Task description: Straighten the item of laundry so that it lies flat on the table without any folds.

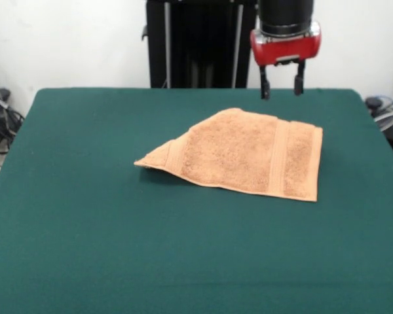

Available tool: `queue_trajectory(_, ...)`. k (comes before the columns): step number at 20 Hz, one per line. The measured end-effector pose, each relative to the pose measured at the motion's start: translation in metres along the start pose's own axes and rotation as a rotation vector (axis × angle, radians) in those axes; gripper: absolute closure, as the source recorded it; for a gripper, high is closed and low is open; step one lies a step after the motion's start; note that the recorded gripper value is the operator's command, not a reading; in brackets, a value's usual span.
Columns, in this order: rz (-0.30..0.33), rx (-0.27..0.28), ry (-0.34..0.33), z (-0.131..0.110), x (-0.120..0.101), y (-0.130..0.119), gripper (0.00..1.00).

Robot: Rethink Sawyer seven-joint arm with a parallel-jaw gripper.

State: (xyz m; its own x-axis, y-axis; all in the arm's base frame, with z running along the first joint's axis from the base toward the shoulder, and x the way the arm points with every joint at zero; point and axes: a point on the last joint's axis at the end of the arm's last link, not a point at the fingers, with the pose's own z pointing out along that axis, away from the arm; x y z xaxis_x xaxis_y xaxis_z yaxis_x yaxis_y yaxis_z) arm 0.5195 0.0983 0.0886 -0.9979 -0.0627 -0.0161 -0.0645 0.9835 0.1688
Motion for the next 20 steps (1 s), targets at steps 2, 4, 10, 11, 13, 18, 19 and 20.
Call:
queue_trajectory(2,0.005,-0.007,0.017,0.005,0.005,-0.001,0.0)
queue_trajectory(4,0.01,-0.012,0.027,0.009,0.008,-0.002,0.0)
queue_trajectory(10,0.029,-0.025,0.053,0.02,0.015,-0.01,0.0)
queue_trajectory(11,0.03,-0.025,0.052,0.019,0.015,-0.011,0.0)
queue_trajectory(13,0.037,-0.023,0.048,0.017,0.014,-0.017,0.0)
queue_trajectory(18,0.062,-0.011,0.028,0.006,0.014,-0.038,0.0)
queue_trajectory(19,0.065,-0.006,0.023,0.002,0.015,-0.042,0.0)
queue_trajectory(20,0.067,-0.001,0.019,-0.002,0.016,-0.046,0.0)
